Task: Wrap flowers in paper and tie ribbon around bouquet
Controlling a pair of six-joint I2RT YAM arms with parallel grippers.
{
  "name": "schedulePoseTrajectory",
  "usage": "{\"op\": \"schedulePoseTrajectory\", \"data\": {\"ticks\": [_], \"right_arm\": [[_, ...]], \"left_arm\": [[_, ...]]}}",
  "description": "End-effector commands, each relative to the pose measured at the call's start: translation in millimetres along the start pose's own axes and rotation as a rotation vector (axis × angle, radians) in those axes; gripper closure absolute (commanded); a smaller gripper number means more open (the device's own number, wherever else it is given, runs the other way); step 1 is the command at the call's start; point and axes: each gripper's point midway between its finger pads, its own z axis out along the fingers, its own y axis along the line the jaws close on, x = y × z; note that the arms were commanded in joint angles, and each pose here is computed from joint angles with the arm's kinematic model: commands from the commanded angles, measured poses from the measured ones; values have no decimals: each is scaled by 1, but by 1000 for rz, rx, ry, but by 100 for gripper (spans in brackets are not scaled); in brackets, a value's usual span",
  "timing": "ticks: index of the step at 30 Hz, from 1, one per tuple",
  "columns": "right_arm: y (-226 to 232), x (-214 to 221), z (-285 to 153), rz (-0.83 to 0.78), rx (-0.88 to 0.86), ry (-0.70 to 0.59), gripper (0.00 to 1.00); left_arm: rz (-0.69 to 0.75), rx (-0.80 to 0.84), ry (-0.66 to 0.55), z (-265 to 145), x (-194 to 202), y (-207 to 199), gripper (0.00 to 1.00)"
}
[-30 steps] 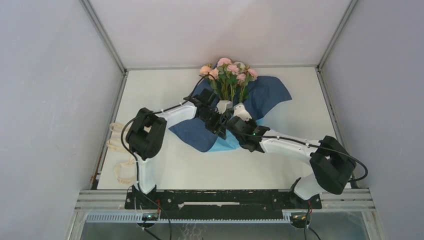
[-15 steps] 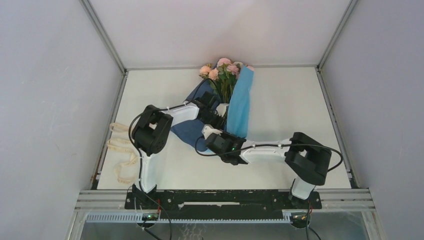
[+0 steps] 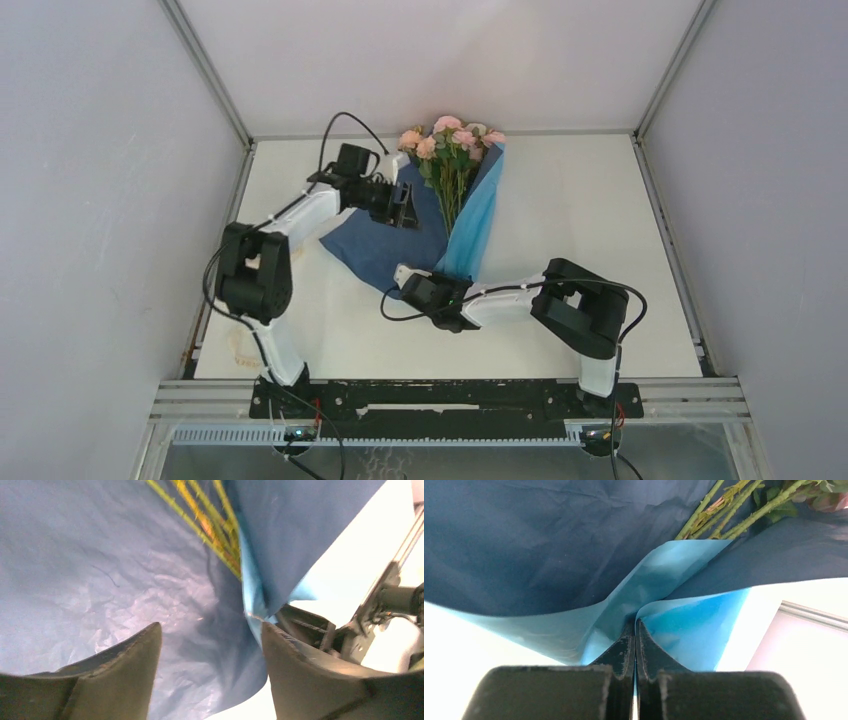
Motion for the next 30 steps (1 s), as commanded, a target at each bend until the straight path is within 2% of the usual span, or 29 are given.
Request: {"op": "schedulePoseTrajectory", "data": {"ticks": [1, 3, 4, 9, 15, 16, 17, 21, 22, 25, 30], "right_arm": [[-3, -30, -6, 48, -4, -82, 100], [-3, -30, -6, 46, -2, -82, 100], [-2, -30, -6, 41, -3, -80, 100], [-4, -29, -6, 33, 7, -77, 100], [-3, -28, -9, 41, 4, -72, 100], [-3, -27, -9, 40, 4, -70, 100], [-3, -27, -10, 40, 5, -70, 100], [-6, -26, -12, 42, 6, -69, 100], [-7, -26, -14, 41, 7, -68, 98], [-10, -25, -20, 42, 6, -65, 88], [-17, -30, -53, 119, -85, -92, 57]], "left_arm": [[208, 126, -156, -26, -39, -63, 13], [245, 147, -145, -15, -41, -80, 2], [256, 159, -128, -8, -42, -89, 1], [316, 171, -113, 20, -71, -114, 0], [307, 25, -108, 50, -91, -85, 3], [304, -3, -108, 54, -92, -79, 11], [299, -36, -109, 56, -94, -72, 23], [283, -116, -106, 52, -97, -57, 95], [280, -126, -107, 49, -98, -56, 99], [282, -143, -107, 36, -98, -45, 100], [138, -170, -83, 38, -79, 3, 100]]}}
